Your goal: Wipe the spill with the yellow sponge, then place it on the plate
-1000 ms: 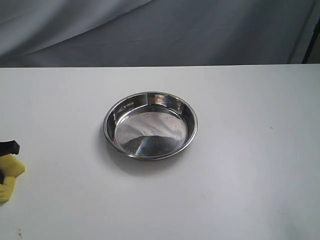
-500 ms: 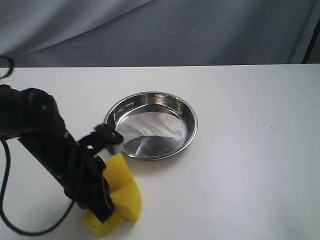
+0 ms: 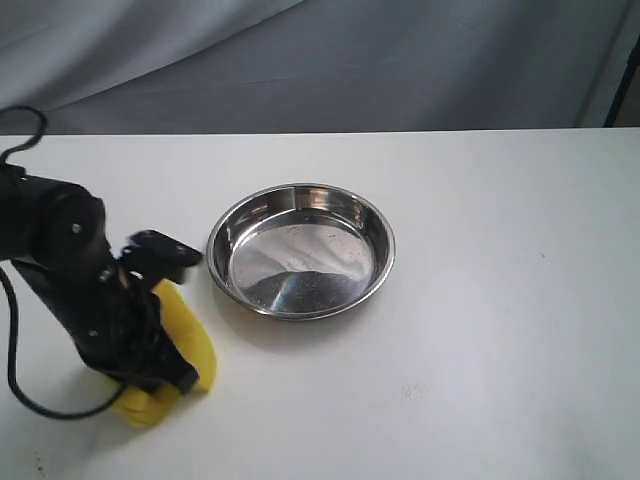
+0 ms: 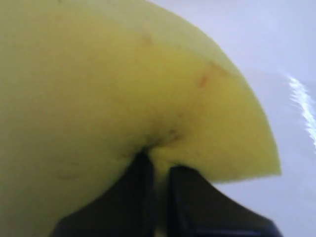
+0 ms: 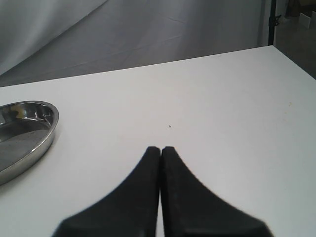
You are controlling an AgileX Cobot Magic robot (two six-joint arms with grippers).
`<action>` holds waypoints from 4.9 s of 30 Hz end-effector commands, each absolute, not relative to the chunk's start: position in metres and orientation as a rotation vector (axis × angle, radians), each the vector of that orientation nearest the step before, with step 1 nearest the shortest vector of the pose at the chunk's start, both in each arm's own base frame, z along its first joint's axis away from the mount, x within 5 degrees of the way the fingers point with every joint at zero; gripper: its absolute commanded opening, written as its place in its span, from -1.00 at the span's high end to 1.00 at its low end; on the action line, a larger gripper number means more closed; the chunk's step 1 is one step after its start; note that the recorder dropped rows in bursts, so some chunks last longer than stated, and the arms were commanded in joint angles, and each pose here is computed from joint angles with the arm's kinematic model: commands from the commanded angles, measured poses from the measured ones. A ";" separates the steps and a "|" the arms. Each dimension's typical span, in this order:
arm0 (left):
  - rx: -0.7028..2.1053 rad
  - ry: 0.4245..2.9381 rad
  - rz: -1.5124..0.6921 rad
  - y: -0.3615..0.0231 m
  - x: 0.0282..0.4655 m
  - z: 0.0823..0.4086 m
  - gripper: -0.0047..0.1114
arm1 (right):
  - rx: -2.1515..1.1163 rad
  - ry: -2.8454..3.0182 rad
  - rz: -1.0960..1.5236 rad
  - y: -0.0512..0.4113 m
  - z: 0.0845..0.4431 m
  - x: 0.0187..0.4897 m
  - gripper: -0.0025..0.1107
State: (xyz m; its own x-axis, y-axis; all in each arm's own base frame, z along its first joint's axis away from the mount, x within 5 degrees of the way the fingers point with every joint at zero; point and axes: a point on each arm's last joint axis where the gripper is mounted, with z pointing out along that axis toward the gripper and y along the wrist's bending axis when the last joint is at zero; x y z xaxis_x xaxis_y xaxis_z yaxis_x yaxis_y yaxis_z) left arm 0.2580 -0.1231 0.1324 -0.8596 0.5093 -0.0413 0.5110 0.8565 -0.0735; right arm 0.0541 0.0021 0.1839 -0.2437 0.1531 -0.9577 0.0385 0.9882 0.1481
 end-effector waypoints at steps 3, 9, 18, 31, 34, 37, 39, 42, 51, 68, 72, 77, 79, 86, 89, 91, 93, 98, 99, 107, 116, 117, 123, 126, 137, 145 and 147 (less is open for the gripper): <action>0.017 3.120 -0.015 -0.021 0.284 0.130 0.92 | 0.145 1.800 0.104 0.002 0.184 0.054 0.96; -0.364 3.132 -0.080 0.031 0.280 0.130 0.92 | 0.145 1.800 0.104 0.002 0.184 0.054 0.96; 0.507 3.141 -0.281 -0.054 0.273 0.131 0.92 | 0.145 1.800 0.104 0.002 0.184 0.054 0.96; 1.758 2.658 -0.209 -0.185 0.209 0.131 0.92 | 0.145 1.800 0.104 0.002 0.184 0.054 0.96; 1.359 2.885 -0.045 -0.150 0.235 0.130 0.92 | 0.145 1.800 0.104 0.002 0.184 0.054 0.96; 0.852 3.079 0.058 -0.100 0.259 0.130 0.92 | 0.146 1.800 0.105 0.002 0.184 0.054 0.96; 0.466 3.141 0.095 -0.063 0.272 0.130 0.92 | 0.146 1.800 0.105 0.002 0.184 0.054 0.96; -0.046 3.177 0.103 -0.005 0.279 0.130 0.92 | 0.146 1.800 0.105 0.002 0.184 0.054 0.96; -0.163 3.139 -0.193 0.018 0.281 0.131 0.92 | 0.144 1.800 0.104 0.002 0.184 0.054 0.96; 1.273 2.882 -0.502 -0.137 0.244 0.135 0.92 | 0.146 1.800 0.105 0.002 0.184 0.054 0.96; 1.359 2.875 -0.497 -0.164 0.226 0.135 0.92 | 0.146 1.800 0.105 0.002 0.184 0.054 0.96; 1.252 2.919 -0.462 -0.167 0.227 0.145 0.92 | 0.146 1.800 0.105 0.002 0.184 0.054 0.96; 1.211 2.880 -0.396 -0.166 0.233 0.165 0.92 | 0.146 1.800 0.105 0.002 0.184 0.054 0.96; 0.898 2.729 -0.383 -0.177 0.260 0.256 0.92 | 0.146 1.800 0.105 0.002 0.184 0.054 0.96; 0.802 2.755 -0.298 -0.181 0.279 0.282 0.92 | 0.147 1.800 0.104 0.002 0.184 0.054 0.96; 0.782 2.734 -0.257 -0.187 0.294 0.292 0.92 | 0.147 1.800 0.104 0.002 0.184 0.054 0.96; 0.749 2.714 -0.266 -0.195 0.309 0.296 0.92 | 0.147 1.800 0.104 0.002 0.184 0.054 0.96; 0.720 2.721 -0.328 -0.218 0.341 0.285 0.92 | 0.147 1.800 0.104 0.002 0.184 0.054 0.96; 0.715 2.730 -0.347 -0.224 0.347 0.280 0.92 | 0.147 1.800 0.104 0.002 0.184 0.054 0.96; 0.738 2.805 -0.267 -0.242 0.384 0.221 0.88 | 0.147 1.800 0.104 0.002 0.184 0.054 0.96; 0.728 2.887 -0.229 -0.247 0.394 0.180 0.43 | 0.148 1.798 0.104 0.002 0.184 0.054 0.96; 0.727 2.890 -0.232 -0.247 0.394 0.178 0.37 | 0.148 1.793 0.103 0.002 0.185 0.054 0.96; 0.741 2.871 -0.236 -0.248 0.396 0.186 0.02 | 0.148 1.793 0.103 0.002 0.185 0.054 0.96; 0.733 2.858 -0.257 -0.250 0.398 0.193 -0.09 | 0.148 1.793 0.103 0.002 0.185 0.054 0.96; 0.565 2.911 -0.259 -0.242 0.400 0.228 0.93 | 0.148 1.793 0.103 0.002 0.185 0.054 0.96; 0.378 2.889 -0.242 -0.205 0.406 0.255 0.92 | 0.148 1.793 0.103 0.002 0.185 0.054 0.96; 0.376 2.894 -0.220 -0.190 0.403 0.260 0.92 | 0.148 1.793 0.103 0.002 0.185 0.054 0.96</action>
State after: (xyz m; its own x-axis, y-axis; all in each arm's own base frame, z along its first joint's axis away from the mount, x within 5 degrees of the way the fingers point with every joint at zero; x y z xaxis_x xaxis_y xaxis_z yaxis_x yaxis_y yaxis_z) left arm 0.4063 -0.2095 0.2475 -0.9419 0.2545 -0.2193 0.2869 0.9489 -0.1312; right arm 0.0542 0.0020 0.1843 -0.2400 0.1531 -0.9586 0.0386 0.9882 0.1481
